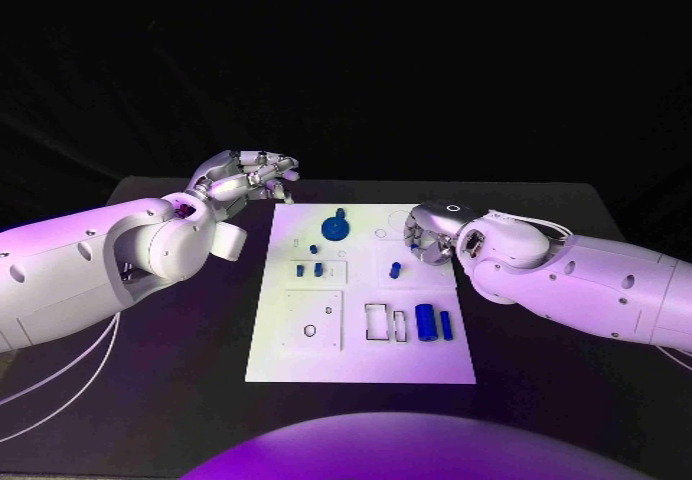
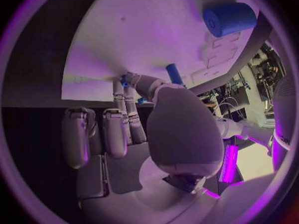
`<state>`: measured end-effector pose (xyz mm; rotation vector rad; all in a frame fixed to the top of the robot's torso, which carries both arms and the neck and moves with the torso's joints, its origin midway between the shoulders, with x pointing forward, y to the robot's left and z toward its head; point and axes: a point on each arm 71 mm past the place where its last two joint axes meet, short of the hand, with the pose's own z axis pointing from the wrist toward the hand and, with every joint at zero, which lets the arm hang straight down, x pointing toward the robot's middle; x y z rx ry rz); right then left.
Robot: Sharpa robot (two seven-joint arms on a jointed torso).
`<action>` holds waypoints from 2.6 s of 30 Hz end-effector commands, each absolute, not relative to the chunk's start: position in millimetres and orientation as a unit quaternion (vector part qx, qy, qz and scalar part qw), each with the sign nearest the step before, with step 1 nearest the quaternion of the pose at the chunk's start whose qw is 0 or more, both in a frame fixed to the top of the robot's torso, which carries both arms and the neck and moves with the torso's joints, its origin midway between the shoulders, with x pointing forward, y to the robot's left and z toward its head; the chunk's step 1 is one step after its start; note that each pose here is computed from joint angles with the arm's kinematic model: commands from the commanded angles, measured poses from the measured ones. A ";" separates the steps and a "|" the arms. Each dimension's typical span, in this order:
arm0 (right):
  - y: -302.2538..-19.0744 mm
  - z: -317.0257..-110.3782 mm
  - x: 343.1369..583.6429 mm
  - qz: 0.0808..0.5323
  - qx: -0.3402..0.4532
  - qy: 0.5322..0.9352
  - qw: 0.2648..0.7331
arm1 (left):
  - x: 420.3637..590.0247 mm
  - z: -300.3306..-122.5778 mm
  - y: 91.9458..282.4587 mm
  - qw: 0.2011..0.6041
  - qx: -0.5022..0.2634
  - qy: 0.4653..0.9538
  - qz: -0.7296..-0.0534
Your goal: Assemble the parts on the task board
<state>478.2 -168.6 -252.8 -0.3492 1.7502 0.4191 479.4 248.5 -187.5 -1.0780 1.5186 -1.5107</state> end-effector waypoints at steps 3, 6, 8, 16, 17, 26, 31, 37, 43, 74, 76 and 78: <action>-173.6 -251.1 475.7 0.172 -0.139 0.738 0.637 | 479.1 -186.8 247.0 0.359 -0.416 0.591 -0.591; -174.3 -249.1 474.6 0.174 -0.135 0.733 0.644 | 479.1 -186.9 247.1 0.358 -0.416 0.591 -0.591; -174.0 -247.9 473.9 0.177 -0.134 0.730 0.647 | 479.2 -186.9 246.9 0.358 -0.415 0.592 -0.591; -173.8 -238.5 469.7 0.189 -0.132 0.719 0.655 | 479.4 -187.2 246.6 0.357 -0.415 0.593 -0.591; -174.3 -235.9 469.3 0.191 -0.131 0.717 0.657 | 479.4 -187.2 246.5 0.357 -0.415 0.593 -0.591; -172.1 -214.2 456.8 0.219 -0.123 0.711 0.657 | 479.4 -187.4 246.6 0.356 -0.415 0.594 -0.590; -149.9 -205.9 440.2 0.260 -0.127 0.705 0.647 | 479.7 -187.6 245.4 0.355 -0.414 0.594 -0.591; -109.6 -202.7 417.5 0.316 -0.148 0.697 0.627 | 480.2 -187.9 241.4 0.352 -0.413 0.594 -0.594; -77.9 -212.9 401.7 0.350 -0.166 0.697 0.604 | 480.2 -188.0 235.9 0.350 -0.411 0.594 -0.596; -42.6 -270.8 384.9 0.364 -0.181 0.728 0.553 | 480.2 -188.1 222.7 0.340 -0.406 0.597 -0.602; -43.2 -271.5 385.0 0.362 -0.181 0.729 0.552 | 480.1 -188.1 222.9 0.340 -0.406 0.597 -0.602; -43.6 -272.1 385.1 0.361 -0.181 0.730 0.551 | 480.1 -188.2 223.3 0.340 -0.406 0.598 -0.602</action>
